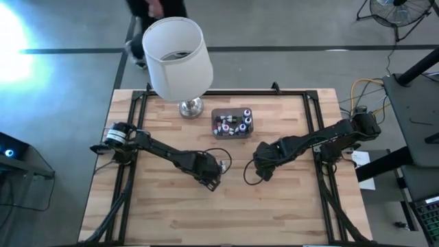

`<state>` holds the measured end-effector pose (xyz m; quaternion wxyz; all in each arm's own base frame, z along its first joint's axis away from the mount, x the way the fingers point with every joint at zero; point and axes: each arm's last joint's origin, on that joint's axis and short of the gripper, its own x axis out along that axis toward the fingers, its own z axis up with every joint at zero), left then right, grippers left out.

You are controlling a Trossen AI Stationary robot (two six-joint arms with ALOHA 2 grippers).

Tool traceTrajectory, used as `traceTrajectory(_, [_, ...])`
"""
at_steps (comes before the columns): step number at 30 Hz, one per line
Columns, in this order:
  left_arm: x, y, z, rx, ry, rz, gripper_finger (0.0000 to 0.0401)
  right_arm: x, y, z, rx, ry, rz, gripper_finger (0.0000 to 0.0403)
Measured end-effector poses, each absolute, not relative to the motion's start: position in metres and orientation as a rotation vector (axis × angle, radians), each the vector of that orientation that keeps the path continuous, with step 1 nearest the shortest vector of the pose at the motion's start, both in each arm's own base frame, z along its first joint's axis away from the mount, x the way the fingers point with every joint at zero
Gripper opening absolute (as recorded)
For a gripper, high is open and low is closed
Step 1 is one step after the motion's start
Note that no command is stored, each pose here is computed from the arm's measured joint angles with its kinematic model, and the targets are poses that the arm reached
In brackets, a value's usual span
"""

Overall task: Pick & Place food coloring
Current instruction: Put the small light blue food coloring bottle into the bin

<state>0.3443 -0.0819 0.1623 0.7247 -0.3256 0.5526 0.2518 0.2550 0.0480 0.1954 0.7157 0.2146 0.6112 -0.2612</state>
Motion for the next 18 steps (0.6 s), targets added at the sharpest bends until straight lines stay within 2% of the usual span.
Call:
traceTrajectory(12, [0.334,-0.076,0.149,-0.705,1.260,0.569,0.0073,0.255,0.048,0.195,0.503,1.346,-0.600,0.0121])
traceTrajectory(18, [0.336,-0.076,0.155,-0.699,1.265,0.561,0.0049,0.255,0.048,0.197,0.481,1.307,-0.637,0.0114])
